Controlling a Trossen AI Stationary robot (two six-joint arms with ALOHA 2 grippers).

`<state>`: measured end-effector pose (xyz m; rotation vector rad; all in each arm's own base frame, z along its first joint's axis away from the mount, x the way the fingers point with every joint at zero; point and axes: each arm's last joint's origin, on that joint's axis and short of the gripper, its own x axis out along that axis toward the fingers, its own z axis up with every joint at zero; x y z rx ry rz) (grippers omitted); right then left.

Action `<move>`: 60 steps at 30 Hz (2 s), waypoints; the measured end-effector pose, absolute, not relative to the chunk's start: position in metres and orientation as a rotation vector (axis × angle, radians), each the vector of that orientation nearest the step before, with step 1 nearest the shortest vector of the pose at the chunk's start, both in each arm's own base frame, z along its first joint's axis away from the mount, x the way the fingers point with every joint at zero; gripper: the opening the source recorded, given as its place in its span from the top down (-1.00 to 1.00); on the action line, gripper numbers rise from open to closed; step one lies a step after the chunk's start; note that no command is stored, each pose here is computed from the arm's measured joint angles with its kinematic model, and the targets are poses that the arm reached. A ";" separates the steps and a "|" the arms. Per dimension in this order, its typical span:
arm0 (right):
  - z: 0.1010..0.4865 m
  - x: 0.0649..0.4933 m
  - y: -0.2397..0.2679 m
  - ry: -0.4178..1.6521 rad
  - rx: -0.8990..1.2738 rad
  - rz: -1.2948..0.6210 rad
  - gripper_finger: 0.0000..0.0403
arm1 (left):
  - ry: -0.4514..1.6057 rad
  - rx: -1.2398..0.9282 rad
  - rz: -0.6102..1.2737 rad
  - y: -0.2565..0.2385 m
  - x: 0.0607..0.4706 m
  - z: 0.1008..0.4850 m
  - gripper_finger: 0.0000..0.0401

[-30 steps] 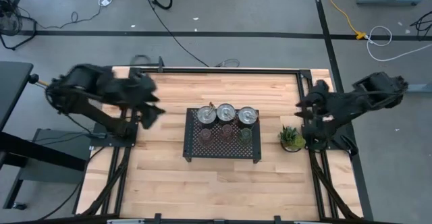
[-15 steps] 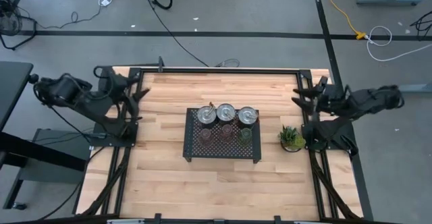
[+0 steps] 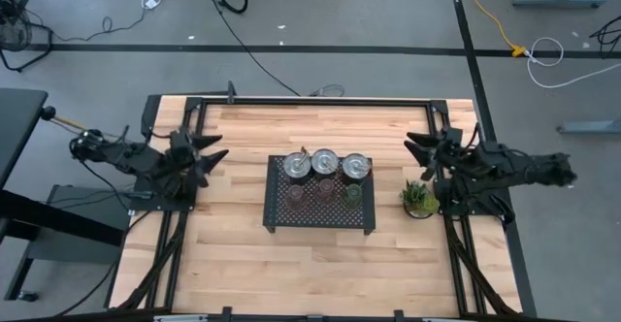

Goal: Pick & Place candle stick holders
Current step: Return to Home Position

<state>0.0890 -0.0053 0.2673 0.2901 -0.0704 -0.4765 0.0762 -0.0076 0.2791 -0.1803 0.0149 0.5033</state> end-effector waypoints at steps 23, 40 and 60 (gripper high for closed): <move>0.150 0.110 -0.014 0.158 0.436 -0.256 0.22 | 0.049 -0.212 0.440 -0.013 0.085 0.190 -0.21; 0.145 0.112 -0.008 0.260 0.320 -0.087 0.22 | 0.051 -0.233 0.461 -0.012 0.085 0.189 -0.21; 0.150 0.110 -0.007 0.208 0.368 -0.074 0.22 | 0.074 -0.243 0.352 -0.015 0.086 0.189 -0.21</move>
